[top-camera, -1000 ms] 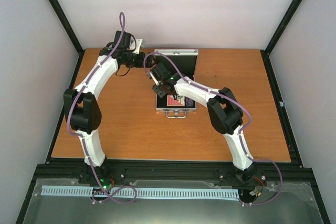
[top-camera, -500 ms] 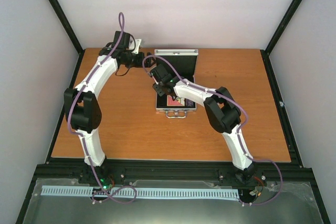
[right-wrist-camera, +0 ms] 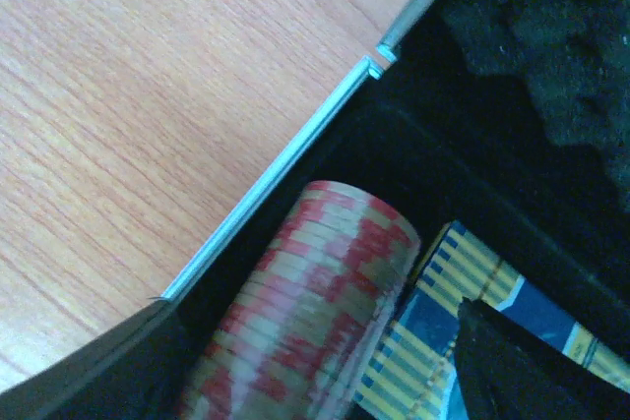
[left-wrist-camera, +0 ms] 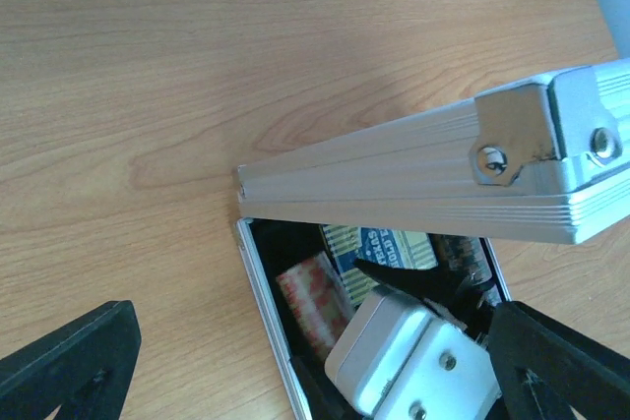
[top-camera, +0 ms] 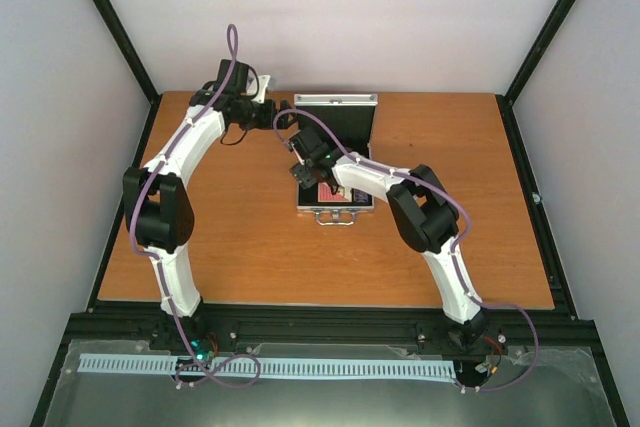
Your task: Pack up texas hold em set
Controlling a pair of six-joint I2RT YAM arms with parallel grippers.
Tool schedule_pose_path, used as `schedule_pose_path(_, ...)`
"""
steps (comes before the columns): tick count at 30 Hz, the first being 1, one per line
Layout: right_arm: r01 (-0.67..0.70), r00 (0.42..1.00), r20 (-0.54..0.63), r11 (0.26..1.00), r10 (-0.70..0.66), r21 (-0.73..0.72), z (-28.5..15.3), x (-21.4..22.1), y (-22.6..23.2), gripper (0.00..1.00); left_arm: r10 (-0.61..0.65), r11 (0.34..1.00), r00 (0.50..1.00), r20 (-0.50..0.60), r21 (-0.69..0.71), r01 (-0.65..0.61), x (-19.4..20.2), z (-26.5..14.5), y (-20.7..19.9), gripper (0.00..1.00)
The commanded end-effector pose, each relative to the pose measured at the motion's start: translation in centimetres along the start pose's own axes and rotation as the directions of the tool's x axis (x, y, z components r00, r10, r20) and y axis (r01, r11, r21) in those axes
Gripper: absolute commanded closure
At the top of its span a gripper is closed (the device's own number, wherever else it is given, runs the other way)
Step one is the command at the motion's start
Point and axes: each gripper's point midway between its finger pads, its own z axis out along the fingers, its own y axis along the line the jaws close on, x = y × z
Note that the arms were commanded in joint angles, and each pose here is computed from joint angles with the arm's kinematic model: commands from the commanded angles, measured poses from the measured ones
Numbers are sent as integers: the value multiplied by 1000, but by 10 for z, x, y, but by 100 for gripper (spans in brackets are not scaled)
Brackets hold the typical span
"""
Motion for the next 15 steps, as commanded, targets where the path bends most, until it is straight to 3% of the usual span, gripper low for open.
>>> schedule_pose_path(1,-56,996,-74,996,51,-76,-5,16,2,19,10,1000,1000,-21,14,-10,4,-6,-6,0)
schedule_pose_path(10,-101,994,-51,989,96,-110,-48,-4,-3,7,16,1000,1000,-6,24,-16,-3,-11,-10,0)
schedule_pose_path(11,-105,994,-44,989,101,-108,-55,-7,-5,2,15,1000,1000,-5,24,-15,-3,-11,-11,0)
schedule_pose_path(15,-115,993,-42,988,112,-103,-79,-10,-13,0,14,999,1000,-4,31,-14,-4,-10,-12,0)
